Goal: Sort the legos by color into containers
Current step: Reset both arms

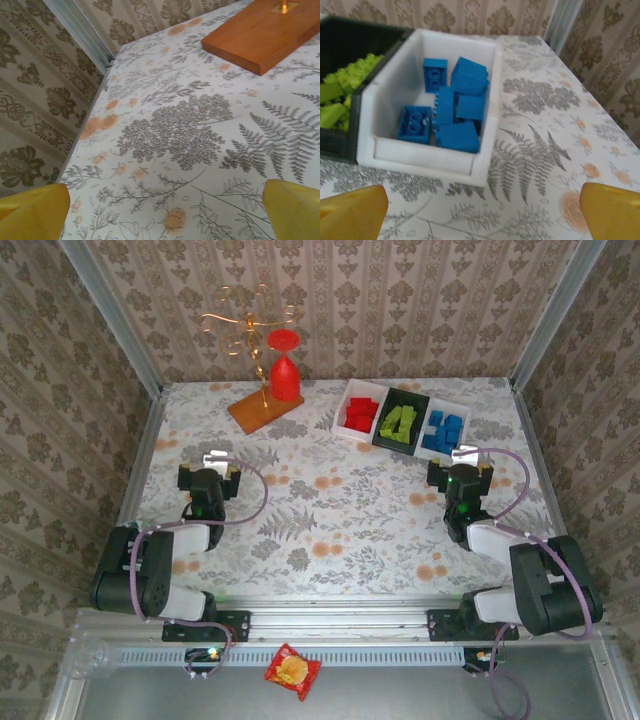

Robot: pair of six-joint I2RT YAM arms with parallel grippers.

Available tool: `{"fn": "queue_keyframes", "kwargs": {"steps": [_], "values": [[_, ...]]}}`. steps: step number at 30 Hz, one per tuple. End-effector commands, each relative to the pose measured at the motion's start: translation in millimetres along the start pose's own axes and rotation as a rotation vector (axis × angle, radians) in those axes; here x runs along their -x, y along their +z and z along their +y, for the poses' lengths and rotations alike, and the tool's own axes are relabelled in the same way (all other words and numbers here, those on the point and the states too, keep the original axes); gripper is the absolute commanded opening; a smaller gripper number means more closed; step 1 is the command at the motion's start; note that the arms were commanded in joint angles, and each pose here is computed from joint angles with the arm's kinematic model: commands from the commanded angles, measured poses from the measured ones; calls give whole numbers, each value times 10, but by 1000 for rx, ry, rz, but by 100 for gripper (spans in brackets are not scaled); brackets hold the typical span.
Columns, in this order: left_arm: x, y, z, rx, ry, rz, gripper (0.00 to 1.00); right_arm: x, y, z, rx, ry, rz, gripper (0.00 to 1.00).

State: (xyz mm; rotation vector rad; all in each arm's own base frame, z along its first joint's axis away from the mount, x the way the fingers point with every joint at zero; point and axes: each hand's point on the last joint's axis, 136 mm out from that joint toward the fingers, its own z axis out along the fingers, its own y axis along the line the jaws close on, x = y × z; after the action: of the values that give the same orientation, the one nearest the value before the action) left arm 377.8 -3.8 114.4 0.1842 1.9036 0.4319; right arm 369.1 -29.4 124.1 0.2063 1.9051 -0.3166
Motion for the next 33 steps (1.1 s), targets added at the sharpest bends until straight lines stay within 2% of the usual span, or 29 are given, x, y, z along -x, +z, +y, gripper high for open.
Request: {"fn": "queue_keyframes", "kwargs": {"steps": [1,4,6,7,8,13,16,18,20,21,26,33], "values": [[77,-39,97,2,-50,-49,100,143,24,124,93,41,-97,100],[49,-50,168,-23,-107,-52,100,50,85,187,118,27,-74,100],[27,-80,218,-50,-214,-61,100,7,102,213,131,26,-77,100],[35,-104,244,-74,-288,-93,100,-13,113,224,136,24,-77,100],[78,-132,174,-145,-305,-140,100,-31,128,239,142,22,-76,100],[10,-23,87,-160,-273,-144,100,-116,206,320,172,3,-56,100],[-9,65,-98,-208,-221,-197,100,-129,225,301,163,9,-42,100],[-85,139,-76,-198,-242,-88,100,-124,254,263,151,25,-31,100],[-71,247,-26,-161,-237,-66,100,-122,273,245,155,37,-21,100],[-113,274,-26,-160,-245,-18,100,-124,274,242,156,38,-20,100],[-103,260,56,-92,-244,-44,100,-127,273,245,157,39,-19,100],[-106,266,45,-93,-238,-39,100,-127,275,241,157,38,-19,100]]}}
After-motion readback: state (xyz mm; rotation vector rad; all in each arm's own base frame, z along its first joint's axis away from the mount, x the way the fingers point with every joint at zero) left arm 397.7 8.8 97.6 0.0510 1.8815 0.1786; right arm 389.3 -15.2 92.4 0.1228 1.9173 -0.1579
